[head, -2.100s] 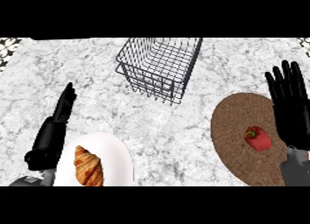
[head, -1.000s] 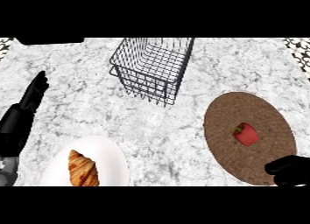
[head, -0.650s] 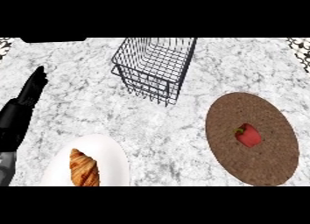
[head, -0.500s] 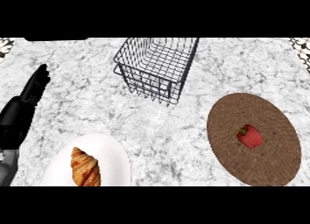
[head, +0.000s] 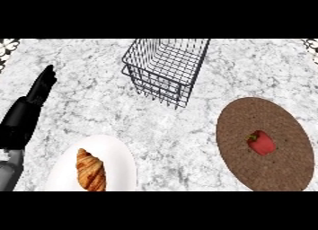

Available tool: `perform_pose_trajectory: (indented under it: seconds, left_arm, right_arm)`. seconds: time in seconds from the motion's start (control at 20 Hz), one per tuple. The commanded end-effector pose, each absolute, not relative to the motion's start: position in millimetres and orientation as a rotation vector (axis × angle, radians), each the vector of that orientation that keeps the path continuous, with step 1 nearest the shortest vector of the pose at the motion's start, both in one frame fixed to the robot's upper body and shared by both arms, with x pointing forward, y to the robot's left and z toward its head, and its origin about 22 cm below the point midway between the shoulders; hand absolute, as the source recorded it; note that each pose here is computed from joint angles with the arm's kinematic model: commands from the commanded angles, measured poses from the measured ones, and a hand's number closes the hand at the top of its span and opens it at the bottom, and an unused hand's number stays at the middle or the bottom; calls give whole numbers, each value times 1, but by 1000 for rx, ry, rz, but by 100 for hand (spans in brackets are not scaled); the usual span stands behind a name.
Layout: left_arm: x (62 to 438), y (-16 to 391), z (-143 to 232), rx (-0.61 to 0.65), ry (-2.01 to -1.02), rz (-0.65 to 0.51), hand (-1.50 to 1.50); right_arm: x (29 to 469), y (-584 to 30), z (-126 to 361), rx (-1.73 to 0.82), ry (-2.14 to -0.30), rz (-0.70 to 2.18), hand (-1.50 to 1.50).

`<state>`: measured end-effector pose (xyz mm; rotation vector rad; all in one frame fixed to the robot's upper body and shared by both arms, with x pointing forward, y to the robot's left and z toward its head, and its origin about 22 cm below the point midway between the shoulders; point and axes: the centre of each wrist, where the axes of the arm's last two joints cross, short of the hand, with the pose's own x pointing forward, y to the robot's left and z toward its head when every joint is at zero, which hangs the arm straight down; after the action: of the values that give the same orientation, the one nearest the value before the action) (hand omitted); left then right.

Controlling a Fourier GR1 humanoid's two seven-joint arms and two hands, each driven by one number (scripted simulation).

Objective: Pick the bell pepper from the placemat and place it in the basket

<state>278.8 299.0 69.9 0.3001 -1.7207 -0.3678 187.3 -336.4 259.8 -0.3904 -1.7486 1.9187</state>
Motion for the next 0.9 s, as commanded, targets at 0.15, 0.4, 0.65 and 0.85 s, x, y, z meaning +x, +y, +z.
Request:
perform_pose_trajectory:
  seconds: [0.15,0.4,0.65,0.85]
  left_arm:
    - [281,304,66,286,-1731,-366,0]
    - [297,284,64,301,-1734,-390,0]
    - [291,291,67,292,-1730,-380,0]
    - [297,300,62,287,-1722,-365,0]
  right_arm:
    - [205,-341,223,-277,-1635,2041,-150]
    - [215,-329,194,-327,-1598,2109,-150]
    - [237,-341,169,-373,-1488,2160,-150]
    - [241,-330,136,-387,-1457,2187,-150]
